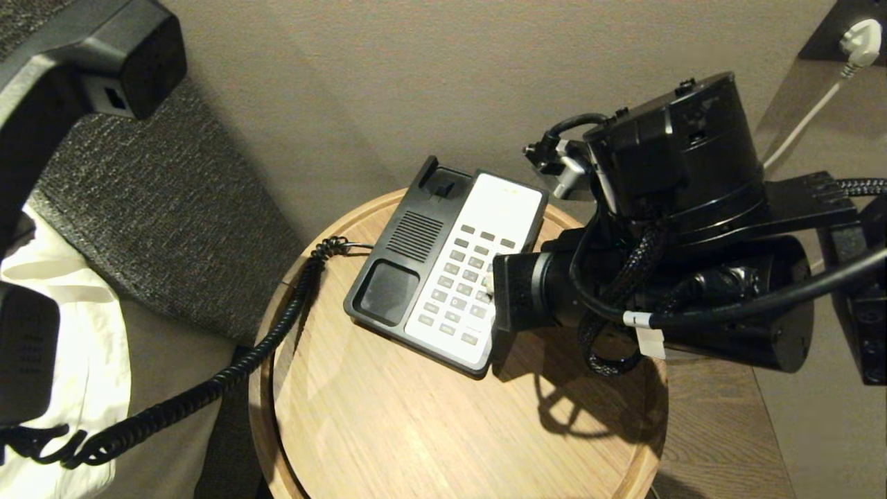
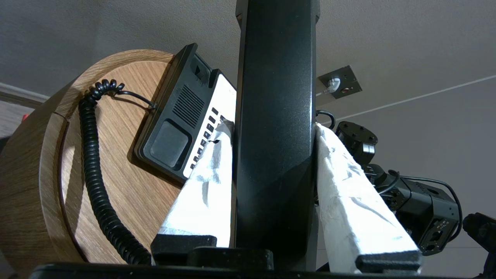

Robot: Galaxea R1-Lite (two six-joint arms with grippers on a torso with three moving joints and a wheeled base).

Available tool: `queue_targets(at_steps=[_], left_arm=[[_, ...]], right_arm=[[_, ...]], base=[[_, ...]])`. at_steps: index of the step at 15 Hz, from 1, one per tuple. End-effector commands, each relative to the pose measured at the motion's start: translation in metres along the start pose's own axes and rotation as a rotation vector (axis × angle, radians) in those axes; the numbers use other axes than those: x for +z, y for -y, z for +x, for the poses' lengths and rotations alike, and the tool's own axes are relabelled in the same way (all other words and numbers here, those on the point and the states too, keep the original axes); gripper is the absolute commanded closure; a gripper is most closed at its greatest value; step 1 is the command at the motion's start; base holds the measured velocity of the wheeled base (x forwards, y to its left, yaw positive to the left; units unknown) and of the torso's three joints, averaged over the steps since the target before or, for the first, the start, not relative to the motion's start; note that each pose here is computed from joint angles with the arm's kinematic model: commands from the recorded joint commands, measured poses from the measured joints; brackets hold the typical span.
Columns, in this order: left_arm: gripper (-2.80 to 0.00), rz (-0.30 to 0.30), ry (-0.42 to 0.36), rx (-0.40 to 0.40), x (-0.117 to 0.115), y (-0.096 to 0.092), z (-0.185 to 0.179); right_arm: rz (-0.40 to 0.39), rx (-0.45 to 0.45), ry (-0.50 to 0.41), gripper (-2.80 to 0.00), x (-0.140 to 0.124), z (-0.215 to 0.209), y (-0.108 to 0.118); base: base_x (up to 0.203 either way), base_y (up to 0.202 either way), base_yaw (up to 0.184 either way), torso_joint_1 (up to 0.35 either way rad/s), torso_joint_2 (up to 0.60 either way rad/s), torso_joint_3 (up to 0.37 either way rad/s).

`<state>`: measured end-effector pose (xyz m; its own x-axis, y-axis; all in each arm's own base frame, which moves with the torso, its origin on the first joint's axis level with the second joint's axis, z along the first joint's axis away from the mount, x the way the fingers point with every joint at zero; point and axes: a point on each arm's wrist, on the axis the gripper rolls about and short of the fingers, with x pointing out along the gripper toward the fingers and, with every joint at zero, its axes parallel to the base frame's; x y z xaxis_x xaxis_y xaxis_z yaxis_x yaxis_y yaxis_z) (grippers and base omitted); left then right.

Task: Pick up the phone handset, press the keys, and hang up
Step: Dial the number

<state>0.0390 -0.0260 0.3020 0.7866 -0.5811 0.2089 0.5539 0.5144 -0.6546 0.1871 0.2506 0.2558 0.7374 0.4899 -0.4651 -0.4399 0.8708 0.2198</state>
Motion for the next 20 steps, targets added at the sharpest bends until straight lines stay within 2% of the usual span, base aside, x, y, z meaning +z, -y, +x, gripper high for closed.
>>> queue_targets(at_steps=[1, 6, 13, 20], left_arm=[[0.00, -0.005, 0.000, -0.001, 0.000, 0.000, 0.000], [0.00, -0.005, 0.000, -0.001, 0.000, 0.000, 0.000], [0.00, -0.006, -0.001, 0.002, -0.001, -0.001, 0.000], [0.00, -0.005, -0.002, 0.004, -0.001, -0.001, 0.001]], right_arm=[[-0.001, -0.005, -0.009, 0.00, -0.002, 0.003, 0.000], [-0.006, -0.012, -0.020, 0.00, -0.005, 0.005, 0.001], [0.007, 0.009, 0.020, 0.00, 0.004, -0.010, 0.001], [-0.003, 0.025, -0.025, 0.00, -0.005, -0.012, -0.005]], base=[[0.000, 0.000, 0.000, 0.000, 0.00, 0.000], [0.000, 0.000, 0.000, 0.000, 0.00, 0.000], [0.000, 0.000, 0.000, 0.000, 0.00, 0.000], [0.000, 0.000, 0.000, 0.000, 0.00, 0.000]])
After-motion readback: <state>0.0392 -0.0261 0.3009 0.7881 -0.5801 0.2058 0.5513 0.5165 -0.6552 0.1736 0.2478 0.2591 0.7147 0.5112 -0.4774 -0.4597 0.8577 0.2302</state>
